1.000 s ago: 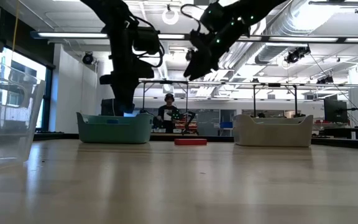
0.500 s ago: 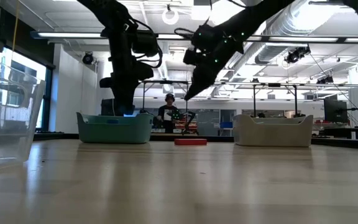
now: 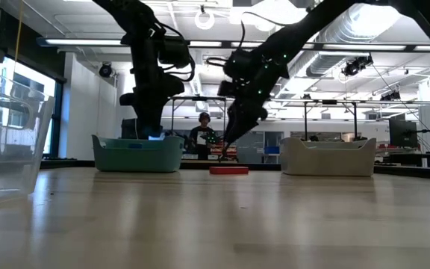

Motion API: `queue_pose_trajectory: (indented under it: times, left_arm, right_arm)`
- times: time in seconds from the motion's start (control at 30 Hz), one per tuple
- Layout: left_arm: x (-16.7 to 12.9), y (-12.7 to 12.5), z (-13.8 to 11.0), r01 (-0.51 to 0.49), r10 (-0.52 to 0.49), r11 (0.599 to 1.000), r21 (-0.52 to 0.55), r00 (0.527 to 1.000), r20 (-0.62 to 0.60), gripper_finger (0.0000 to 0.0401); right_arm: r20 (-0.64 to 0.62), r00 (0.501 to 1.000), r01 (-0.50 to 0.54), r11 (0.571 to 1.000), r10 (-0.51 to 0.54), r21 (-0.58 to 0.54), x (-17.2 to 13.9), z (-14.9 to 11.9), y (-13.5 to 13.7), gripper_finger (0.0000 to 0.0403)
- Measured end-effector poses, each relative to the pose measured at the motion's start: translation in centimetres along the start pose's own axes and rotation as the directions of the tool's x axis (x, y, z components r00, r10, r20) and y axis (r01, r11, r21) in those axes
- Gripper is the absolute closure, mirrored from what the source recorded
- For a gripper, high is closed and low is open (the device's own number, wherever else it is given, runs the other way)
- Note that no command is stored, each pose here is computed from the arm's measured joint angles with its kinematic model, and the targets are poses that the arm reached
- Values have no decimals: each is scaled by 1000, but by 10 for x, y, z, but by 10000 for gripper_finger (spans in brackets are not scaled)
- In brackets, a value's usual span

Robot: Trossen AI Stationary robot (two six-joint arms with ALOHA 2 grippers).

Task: Sort & place blocks by color
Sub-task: Put the blue block into the green bin, then put the red block into the transparent bin

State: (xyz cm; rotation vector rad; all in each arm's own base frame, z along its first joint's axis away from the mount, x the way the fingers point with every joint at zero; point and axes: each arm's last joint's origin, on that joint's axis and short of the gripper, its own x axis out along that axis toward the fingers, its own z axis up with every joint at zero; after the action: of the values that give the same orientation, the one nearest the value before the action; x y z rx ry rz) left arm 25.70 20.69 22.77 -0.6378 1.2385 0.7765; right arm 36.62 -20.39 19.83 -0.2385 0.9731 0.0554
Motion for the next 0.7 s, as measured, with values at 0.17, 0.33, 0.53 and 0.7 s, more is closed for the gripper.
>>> queue_pose_trajectory:
  times: [0.17,0.33,0.53,0.7]
  left_arm:
    - [0,0,0,11,-11,1000,0,1000,-3,330]
    - [0,0,0,11,-11,1000,0,1000,-3,315]
    - [0,0,0,12,-12,1000,0,1000,-2,290]
    - [0,0,0,12,-12,1000,0,1000,-2,277]
  right_arm:
    - [-73,997,-32,998,28,-46,10,-9,3,139]
    - [-126,991,-46,994,33,-100,14,-13,5,139]
    - [-126,992,-41,992,25,-123,14,-13,5,139]
    - [-126,992,-42,992,27,-123,14,-13,5,139]
